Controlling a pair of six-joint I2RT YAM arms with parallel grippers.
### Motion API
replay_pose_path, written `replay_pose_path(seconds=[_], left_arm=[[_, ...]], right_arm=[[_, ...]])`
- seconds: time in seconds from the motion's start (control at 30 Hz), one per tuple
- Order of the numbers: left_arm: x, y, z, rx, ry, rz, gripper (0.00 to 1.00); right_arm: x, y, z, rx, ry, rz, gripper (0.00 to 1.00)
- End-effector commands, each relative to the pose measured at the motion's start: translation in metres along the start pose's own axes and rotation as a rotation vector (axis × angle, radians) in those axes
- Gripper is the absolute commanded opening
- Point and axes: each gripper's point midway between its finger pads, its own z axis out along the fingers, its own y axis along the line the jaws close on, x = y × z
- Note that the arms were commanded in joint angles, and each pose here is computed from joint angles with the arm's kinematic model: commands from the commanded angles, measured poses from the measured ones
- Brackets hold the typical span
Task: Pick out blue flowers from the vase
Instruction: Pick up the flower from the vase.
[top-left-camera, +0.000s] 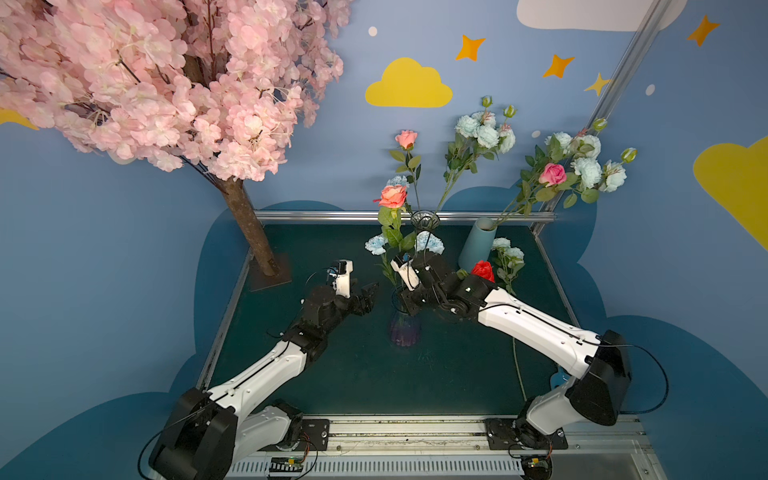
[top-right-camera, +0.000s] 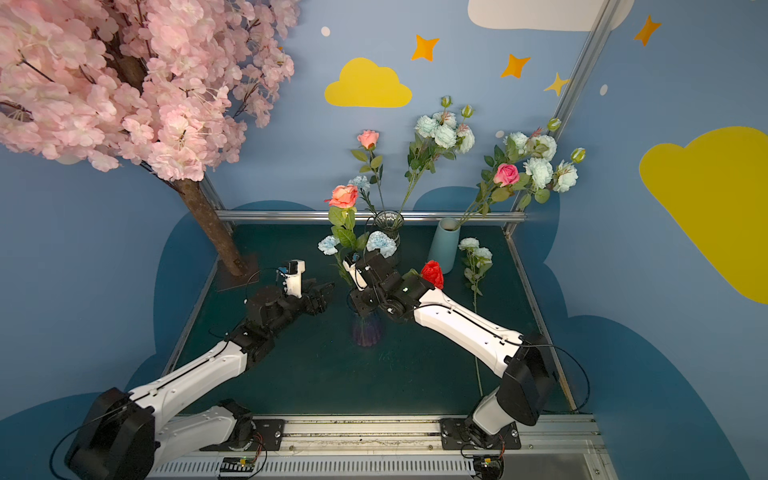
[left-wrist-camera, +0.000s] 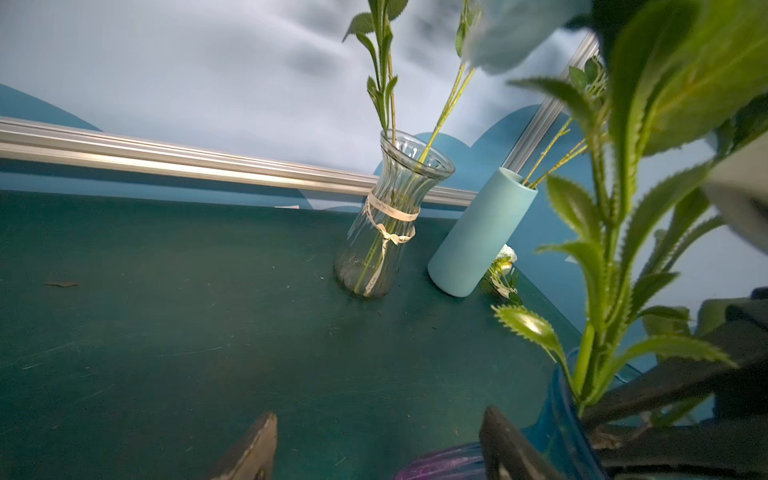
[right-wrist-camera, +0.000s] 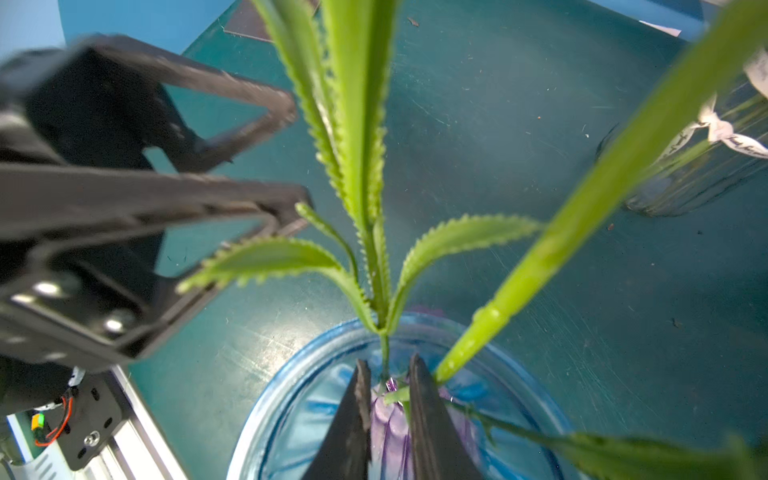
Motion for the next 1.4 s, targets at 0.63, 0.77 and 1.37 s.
replay_pose_path(seconds=[0.63, 0.77, 1.37], left_arm=[[0.02, -0.029, 0.016, 0.173, 0.076, 0.017, 0.79], [0.024, -0.025, 0.009, 0.15, 0.072, 0.024, 0.79], [-0.044, -0.101, -0.091, 0.457, -0.099, 0.112, 0.79]], right_arm=[[-0.015, 0.017, -0.014, -0.111, -0.12, 0.043, 0.0], [-0.025, 0.018, -0.035, -0.122, -0.193, 0.047, 0.0], [-0.06, 0.022, -0.097, -0.152, -0.37, 0.019, 0.0]])
